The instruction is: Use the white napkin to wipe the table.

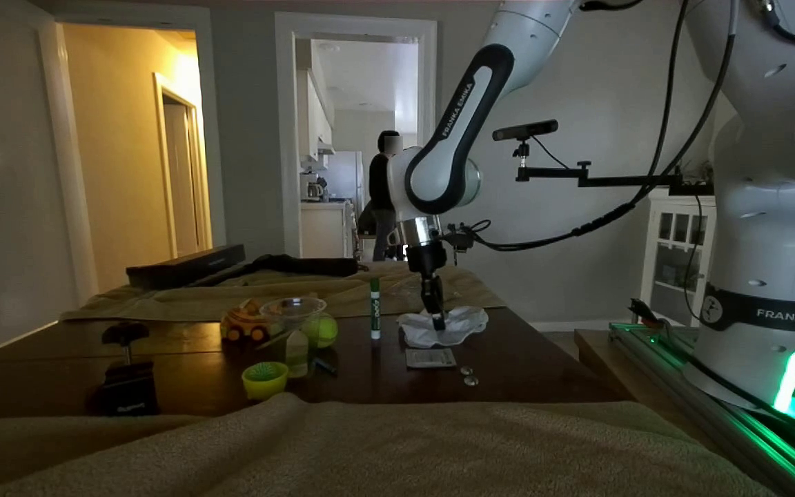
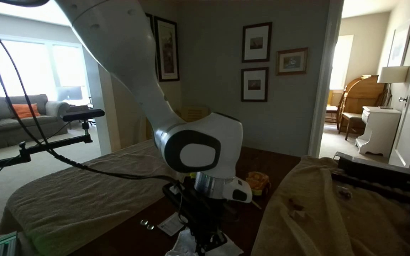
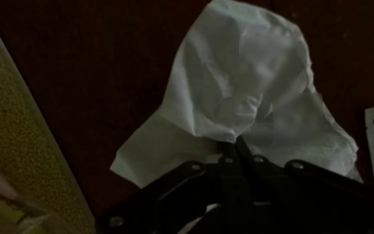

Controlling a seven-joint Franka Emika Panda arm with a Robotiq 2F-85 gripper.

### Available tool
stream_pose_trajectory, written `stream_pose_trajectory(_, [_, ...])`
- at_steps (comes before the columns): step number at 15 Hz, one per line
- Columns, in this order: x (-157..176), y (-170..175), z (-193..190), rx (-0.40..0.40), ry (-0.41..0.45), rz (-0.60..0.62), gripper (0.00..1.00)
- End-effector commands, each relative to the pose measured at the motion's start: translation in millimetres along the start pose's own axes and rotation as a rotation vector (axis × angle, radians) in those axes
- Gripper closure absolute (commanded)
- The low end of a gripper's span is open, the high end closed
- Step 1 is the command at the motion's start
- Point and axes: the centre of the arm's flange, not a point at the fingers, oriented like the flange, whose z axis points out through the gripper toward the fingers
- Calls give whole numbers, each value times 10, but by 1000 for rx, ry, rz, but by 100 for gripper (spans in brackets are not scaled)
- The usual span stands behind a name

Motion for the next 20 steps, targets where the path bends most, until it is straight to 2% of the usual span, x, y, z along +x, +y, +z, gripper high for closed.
stream_pose_trajectory(1, [-105, 220, -31, -37, -4, 11, 99])
stream_pose_trajectory(6, [80, 451, -140, -63, 44, 49, 99])
stream_pose_trajectory(12, [334, 151, -202, -73, 109, -4, 99])
stream_pose_trajectory(17, [198, -191, 75, -48, 45, -83, 99])
stream_pose_trajectory(20, [6, -218, 50, -34, 19, -88, 99])
